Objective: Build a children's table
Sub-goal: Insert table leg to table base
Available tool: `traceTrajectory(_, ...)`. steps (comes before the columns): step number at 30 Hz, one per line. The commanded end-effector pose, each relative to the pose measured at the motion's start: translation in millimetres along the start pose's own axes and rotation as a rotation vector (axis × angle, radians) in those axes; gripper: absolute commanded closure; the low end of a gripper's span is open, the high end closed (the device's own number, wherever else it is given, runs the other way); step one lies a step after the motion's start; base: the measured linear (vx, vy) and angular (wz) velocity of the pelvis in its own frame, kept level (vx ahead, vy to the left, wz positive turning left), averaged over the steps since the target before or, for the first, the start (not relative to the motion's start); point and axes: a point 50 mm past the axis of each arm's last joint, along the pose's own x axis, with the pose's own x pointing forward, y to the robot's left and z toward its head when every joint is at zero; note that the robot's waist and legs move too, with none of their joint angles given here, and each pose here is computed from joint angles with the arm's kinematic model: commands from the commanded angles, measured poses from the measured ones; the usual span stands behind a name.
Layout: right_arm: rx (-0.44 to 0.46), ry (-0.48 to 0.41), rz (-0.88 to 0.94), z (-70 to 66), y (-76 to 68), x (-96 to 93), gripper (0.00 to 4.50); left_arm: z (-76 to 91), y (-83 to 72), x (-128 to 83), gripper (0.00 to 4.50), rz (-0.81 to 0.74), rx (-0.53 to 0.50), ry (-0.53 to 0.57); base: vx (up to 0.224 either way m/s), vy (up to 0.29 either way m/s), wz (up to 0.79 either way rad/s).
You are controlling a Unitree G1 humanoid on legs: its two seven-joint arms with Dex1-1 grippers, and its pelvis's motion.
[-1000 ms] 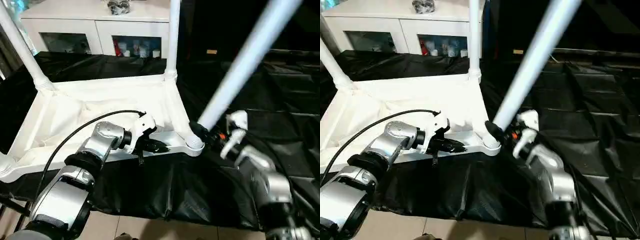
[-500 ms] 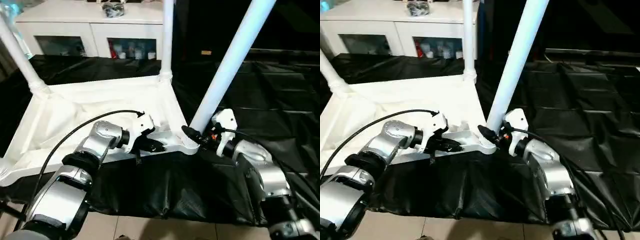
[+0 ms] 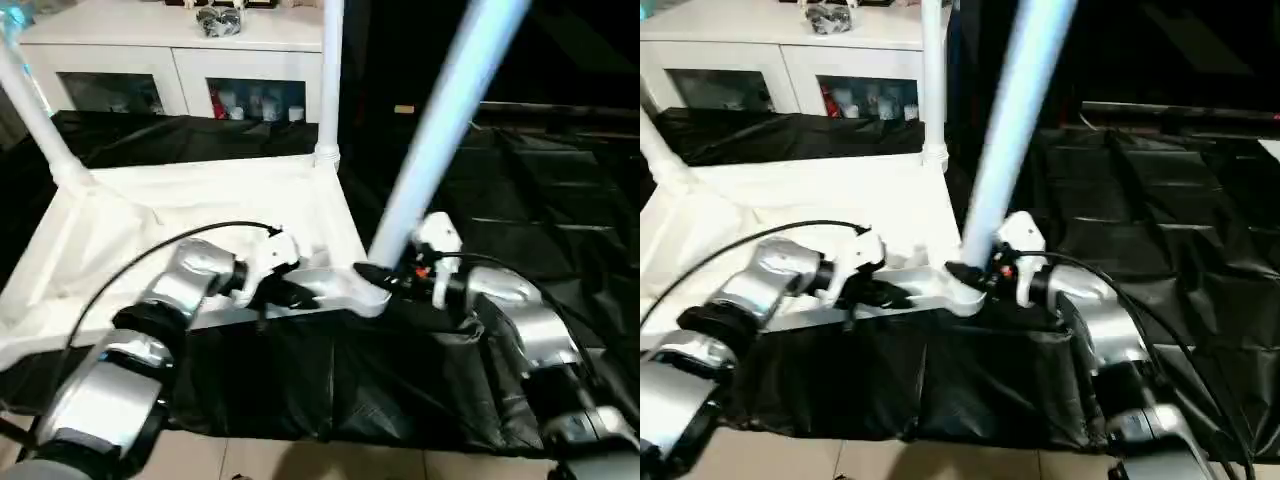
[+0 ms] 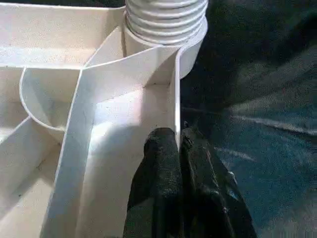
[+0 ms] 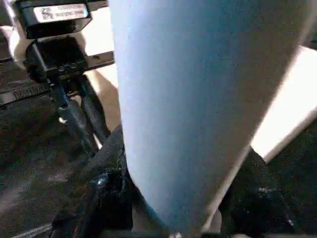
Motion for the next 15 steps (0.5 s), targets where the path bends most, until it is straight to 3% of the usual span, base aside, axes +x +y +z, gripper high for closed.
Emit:
traceTrajectory(1, 0.091, 0.155, 0.066, -30.6, 8.0, 4.6, 2.62, 15.0, 5.4, -7.9, 4.5, -0.007, 0.065, -0.003, 0.0, 0.0, 0.0)
traceTrajectory(8, 0.073, 0.157, 0.109, -26.3, 6.3, 3.0, 2.62, 15.2, 5.8, -7.8, 4.5, 0.0, 0.077, 0.005, 0.0, 0.0, 0.0)
traceTrajectory(15, 0.087, 0.14, 0.201, -37.8, 20.7, -0.7, 2.62, 17.3, 1.4, -6.6, 4.5, -0.063, 0.111, -0.033, 0.0, 0.0, 0.0)
